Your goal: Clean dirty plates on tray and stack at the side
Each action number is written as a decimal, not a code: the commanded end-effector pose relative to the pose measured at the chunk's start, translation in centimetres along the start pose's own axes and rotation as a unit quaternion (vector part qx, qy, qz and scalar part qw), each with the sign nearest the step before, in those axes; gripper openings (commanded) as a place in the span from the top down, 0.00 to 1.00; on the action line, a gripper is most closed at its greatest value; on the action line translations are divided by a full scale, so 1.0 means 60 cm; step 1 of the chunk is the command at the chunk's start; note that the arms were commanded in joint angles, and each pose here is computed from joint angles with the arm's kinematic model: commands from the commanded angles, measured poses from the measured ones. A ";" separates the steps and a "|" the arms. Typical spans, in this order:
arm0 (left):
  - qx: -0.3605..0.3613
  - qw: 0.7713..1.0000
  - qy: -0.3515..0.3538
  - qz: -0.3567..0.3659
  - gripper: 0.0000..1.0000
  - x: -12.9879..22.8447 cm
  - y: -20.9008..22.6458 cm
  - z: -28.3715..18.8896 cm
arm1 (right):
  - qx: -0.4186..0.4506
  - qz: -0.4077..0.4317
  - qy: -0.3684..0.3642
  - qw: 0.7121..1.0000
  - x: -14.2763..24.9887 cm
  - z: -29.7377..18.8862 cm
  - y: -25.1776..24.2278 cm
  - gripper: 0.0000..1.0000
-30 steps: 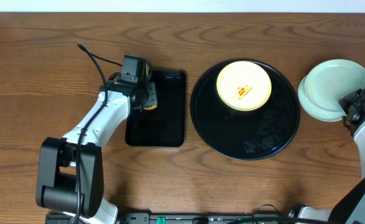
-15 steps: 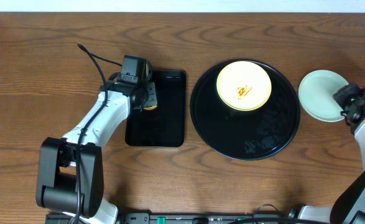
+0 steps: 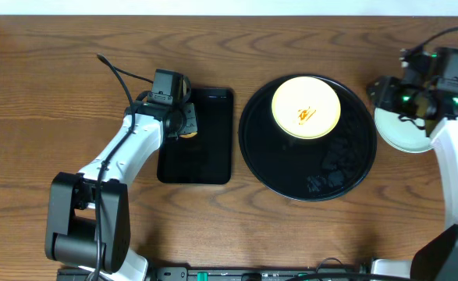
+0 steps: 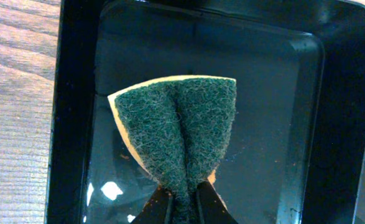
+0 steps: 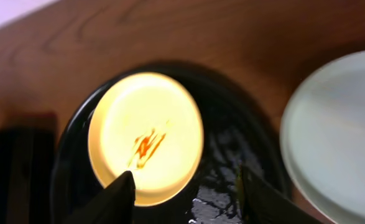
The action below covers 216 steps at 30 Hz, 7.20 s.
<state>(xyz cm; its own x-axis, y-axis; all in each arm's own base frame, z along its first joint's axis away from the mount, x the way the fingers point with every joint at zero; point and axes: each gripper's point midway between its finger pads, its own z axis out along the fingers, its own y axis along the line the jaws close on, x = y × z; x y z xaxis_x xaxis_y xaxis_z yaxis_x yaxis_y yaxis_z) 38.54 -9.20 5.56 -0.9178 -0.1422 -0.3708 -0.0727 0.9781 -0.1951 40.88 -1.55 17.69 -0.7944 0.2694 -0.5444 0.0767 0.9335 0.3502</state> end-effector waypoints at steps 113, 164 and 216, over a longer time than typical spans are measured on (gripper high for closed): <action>0.210 0.965 -0.006 0.155 0.93 0.145 -0.381 0.027 | 0.041 -0.016 0.353 0.935 0.332 0.202 0.073 0.99; 0.115 0.978 -0.013 0.177 0.93 0.112 -0.300 0.110 | 0.051 -0.017 0.358 0.932 0.335 0.198 0.067 0.99; 0.100 0.992 0.032 0.069 0.93 0.017 -0.081 0.026 | 0.062 -0.015 0.358 0.932 0.335 0.196 0.061 0.99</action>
<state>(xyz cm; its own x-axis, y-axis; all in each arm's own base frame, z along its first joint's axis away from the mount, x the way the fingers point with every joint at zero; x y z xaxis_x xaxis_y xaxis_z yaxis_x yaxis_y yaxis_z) 37.75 -13.85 1.11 -0.9651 -0.0087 -0.2617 0.0762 0.9469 -0.3124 33.60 10.44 0.19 -0.9950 0.0705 0.0708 0.0879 0.9541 0.2862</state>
